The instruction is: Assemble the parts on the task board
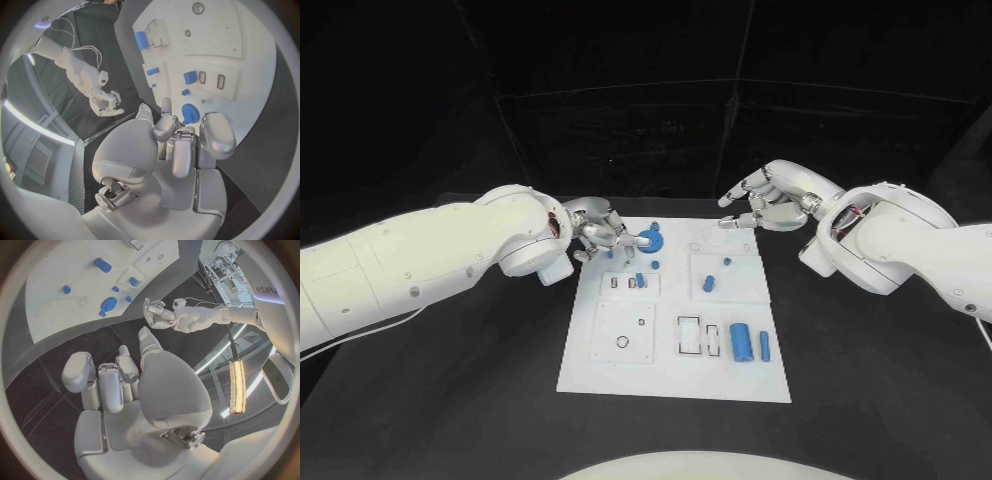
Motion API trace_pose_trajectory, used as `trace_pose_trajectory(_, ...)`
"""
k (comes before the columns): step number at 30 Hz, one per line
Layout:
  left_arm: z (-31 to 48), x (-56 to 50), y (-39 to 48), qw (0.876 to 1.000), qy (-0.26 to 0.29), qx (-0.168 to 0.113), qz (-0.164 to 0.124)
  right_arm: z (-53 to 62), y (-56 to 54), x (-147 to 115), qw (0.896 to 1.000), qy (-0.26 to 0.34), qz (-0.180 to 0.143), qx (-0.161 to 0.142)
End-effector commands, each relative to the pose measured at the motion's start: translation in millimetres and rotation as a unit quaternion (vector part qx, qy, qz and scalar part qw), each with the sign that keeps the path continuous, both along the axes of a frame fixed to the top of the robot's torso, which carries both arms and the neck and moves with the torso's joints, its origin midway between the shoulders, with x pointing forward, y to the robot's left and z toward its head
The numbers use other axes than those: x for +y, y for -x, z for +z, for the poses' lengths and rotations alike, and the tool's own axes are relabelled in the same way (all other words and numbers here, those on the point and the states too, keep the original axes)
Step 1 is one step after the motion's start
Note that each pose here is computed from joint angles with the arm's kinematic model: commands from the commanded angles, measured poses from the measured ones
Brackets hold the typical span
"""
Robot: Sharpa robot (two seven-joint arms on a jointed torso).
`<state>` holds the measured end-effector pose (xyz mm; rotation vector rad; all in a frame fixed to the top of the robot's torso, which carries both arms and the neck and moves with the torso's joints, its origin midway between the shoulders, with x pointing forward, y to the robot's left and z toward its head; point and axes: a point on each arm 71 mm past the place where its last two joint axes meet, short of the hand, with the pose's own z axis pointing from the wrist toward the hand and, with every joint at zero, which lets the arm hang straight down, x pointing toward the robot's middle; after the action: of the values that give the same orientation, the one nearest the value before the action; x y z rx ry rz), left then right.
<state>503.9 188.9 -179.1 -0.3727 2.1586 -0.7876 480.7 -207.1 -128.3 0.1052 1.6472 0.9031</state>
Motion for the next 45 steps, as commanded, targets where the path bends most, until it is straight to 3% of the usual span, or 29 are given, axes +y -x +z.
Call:
trace_pose_trajectory(1,-6.0,2.9,-2.8,0.990,-0.144,0.006,-0.010,-2.4,-1.9,-1.1,1.000,0.002,-0.003,0.031)
trace_pose_trajectory(11,-12.1,-15.6,-8.2,0.976,-0.217,0.027,-0.014,-3.8,-7.8,-4.7,0.999,0.008,-0.015,0.035)
trace_pose_trajectory(26,-19.0,-42.8,-12.4,0.971,-0.232,0.053,-0.036,-6.1,-13.5,-7.2,0.999,0.015,-0.027,0.041)
trace_pose_trajectory(45,-21.7,-55.4,-12.9,0.966,-0.244,0.068,-0.051,-8.9,-16.8,-4.7,0.998,0.023,-0.024,0.051)
